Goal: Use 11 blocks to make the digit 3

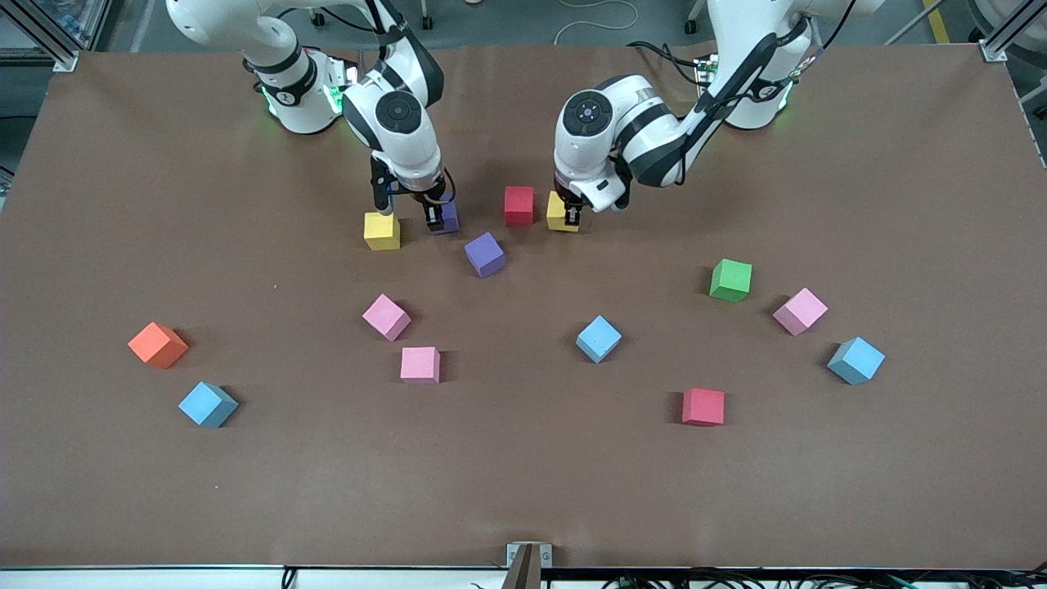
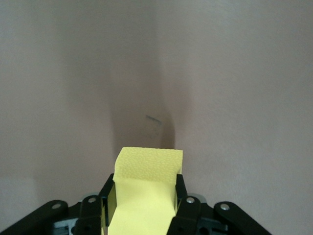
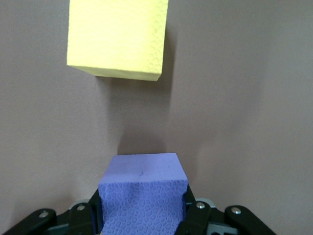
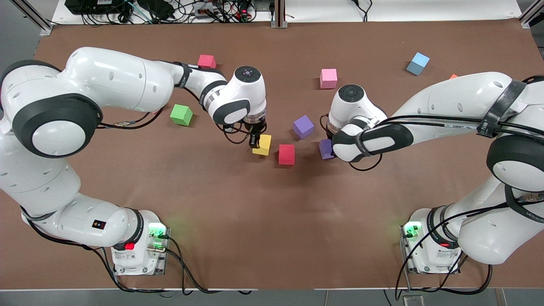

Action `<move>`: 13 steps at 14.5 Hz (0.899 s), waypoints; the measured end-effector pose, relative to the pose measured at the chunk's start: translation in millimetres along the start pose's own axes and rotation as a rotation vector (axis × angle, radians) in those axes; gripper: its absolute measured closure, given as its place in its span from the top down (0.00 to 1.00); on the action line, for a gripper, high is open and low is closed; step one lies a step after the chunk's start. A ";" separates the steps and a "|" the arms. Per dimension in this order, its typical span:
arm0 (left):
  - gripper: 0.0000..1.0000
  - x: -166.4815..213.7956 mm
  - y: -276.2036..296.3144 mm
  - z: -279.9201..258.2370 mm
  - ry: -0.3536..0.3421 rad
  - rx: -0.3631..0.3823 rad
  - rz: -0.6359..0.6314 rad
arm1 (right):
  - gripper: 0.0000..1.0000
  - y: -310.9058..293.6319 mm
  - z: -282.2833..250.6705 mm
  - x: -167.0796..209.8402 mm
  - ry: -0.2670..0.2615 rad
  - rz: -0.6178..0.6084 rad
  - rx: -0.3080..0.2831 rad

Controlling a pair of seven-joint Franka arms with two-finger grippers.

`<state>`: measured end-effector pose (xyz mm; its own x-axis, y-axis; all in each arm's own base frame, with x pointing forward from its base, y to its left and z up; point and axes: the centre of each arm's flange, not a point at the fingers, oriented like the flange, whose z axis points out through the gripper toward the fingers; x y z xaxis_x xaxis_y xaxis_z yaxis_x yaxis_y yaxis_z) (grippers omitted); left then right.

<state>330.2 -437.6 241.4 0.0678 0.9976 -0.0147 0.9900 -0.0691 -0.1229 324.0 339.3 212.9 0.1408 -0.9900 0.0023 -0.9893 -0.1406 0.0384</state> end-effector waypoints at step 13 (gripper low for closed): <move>0.49 -2.9 -13.8 11.8 -0.039 -0.013 -0.129 | 0.59 22.6 1.6 -52.2 -0.003 0.084 -0.025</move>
<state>314.9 -439.6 231.4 -0.0648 0.9972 -0.0379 0.9917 0.0602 -0.1133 294.2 387.8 212.1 0.0573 -0.9984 0.0035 -0.9964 -0.0569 0.0636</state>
